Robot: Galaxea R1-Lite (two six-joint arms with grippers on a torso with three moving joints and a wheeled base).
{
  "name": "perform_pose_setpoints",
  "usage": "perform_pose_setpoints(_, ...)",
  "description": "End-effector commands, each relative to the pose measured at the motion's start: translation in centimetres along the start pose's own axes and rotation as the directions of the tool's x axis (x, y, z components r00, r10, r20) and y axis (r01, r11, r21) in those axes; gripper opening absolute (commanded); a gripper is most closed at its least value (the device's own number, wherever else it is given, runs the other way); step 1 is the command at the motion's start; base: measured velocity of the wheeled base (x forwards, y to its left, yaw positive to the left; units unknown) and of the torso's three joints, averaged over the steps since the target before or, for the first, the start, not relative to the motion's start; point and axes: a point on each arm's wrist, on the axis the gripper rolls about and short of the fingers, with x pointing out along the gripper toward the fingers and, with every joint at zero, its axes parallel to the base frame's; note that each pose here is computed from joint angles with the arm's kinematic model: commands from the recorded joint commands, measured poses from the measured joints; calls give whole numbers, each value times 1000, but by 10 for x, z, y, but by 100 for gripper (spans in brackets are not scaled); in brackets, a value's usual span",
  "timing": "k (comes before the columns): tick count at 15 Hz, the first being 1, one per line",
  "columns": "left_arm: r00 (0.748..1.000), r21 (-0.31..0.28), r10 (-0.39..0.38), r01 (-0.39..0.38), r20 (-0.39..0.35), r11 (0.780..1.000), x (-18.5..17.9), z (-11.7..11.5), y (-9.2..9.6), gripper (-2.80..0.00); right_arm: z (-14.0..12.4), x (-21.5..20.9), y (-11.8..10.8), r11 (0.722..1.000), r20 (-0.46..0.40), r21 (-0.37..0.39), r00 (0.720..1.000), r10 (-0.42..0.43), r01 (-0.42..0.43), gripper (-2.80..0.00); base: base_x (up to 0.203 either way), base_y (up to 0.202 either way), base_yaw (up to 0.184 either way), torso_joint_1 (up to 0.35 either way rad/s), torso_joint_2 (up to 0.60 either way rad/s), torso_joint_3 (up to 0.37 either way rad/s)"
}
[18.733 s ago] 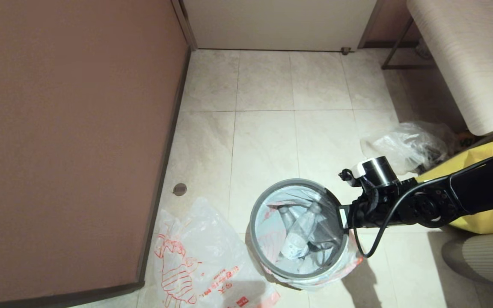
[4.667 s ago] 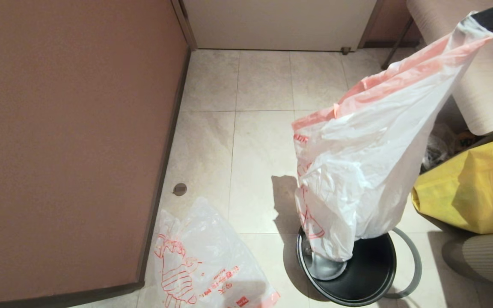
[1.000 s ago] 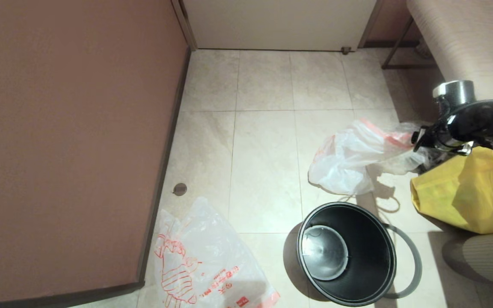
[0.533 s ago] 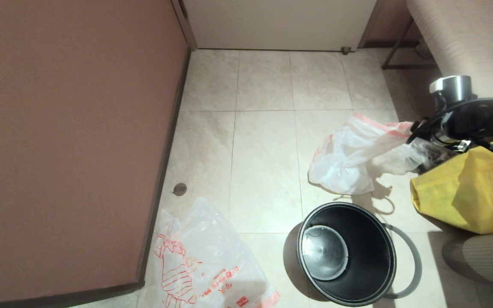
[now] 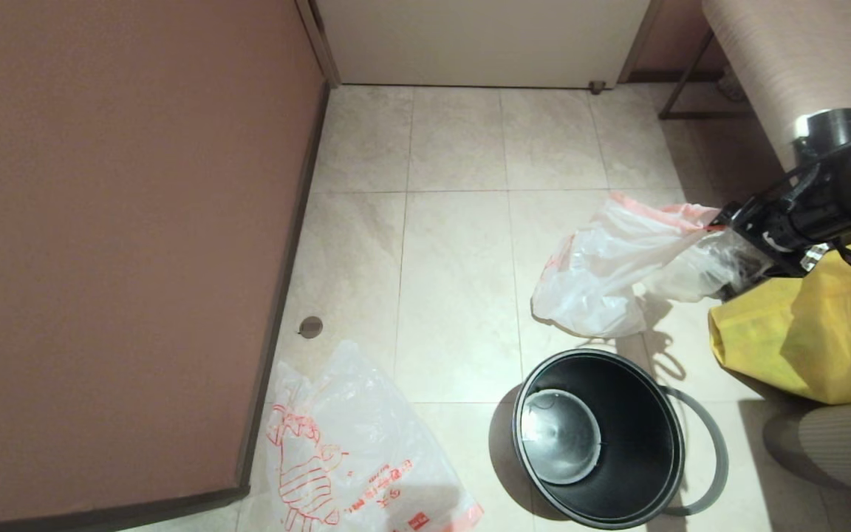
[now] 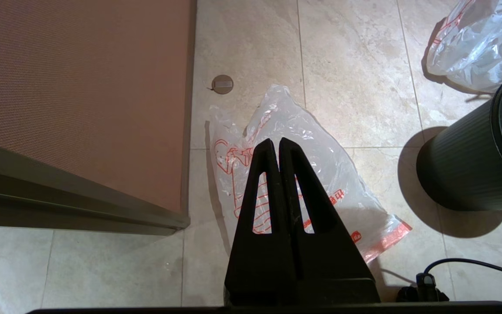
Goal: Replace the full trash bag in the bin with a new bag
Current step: Place the trash bag on the floor
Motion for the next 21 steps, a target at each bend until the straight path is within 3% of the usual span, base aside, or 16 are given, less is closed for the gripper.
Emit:
perform_pose_setpoints(1, 1000, -1, 0, 0, 0, 1000, 0, 0, 0, -280, 10, 2, -11, 991, -91, 110, 992, 83, -73, 0, 0, 0, 0, 0, 0, 0)
perform_pose_setpoints(3, 1000, -1, 0, 0, 0, 1000, 0, 0, 0, -280, 24, -1, -25, 954, -215, 229, 946, 244, -194, 0, 0, 0, 0, 0, 0, 0)
perform_pose_setpoints(6, 1000, -1, 0, 0, 0, 1000, 0, 0, 0, -280, 48, -12, -43, 866, -324, 353, 822, 468, -354, 0, 0, 0, 0, 0, 0, 0)
perform_pose_setpoints(10, 1000, -1, 0, 0, 0, 1000, 0, 0, 0, -280, 47, -43, -28, 841, -320, 327, 787, 528, -431, 0, 0, 0, 0, 0, 0, 0)
perform_pose_setpoints(14, 1000, -1, 0, 0, 0, 1000, 0, 0, 0, -280, 38, -51, -20, 838, -344, 330, 771, 536, -435, 0, 0, 0, 0, 0, 0, 0)
perform_pose_setpoints(15, 1000, -1, 0, 0, 0, 1000, 0, 0, 0, -280, 33, -53, -17, 825, -381, 342, 736, 559, -450, 0, 0, 0, 0, 0, 0, 0)
perform_pose_setpoints(16, 1000, -1, 0, 0, 0, 1000, 0, 0, 0, -280, 25, -51, -14, 827, -403, 338, 725, 559, -449, 0, 0, 0, 0, 0, 0, 0)
perform_pose_setpoints(17, 1000, -1, 0, 0, 0, 1000, 0, 0, 0, -280, 22, -46, -14, 844, -375, 316, 760, 531, -434, 0, 0, 0, 0, 0, 0, 0)
perform_pose_setpoints(19, 1000, -1, 0, 0, 0, 1000, 0, 0, 0, -280, 21, -42, -11, 836, -287, 265, 789, 543, -480, 0, 0, 0, 0, 0, 0, 0)
perform_pose_setpoints(20, 1000, -1, 0, 0, 0, 1000, 0, 0, 0, -280, 14, -42, -1, 832, -229, 200, 801, 553, -518, 0, 0, 0, 0, 0, 0, 0)
perform_pose_setpoints(21, 1000, -1, 0, 0, 0, 1000, 0, 0, 0, -280, 3, -31, 6, 852, -194, 119, 830, 523, -510, 0, 0, 0, 0, 0, 0, 0)
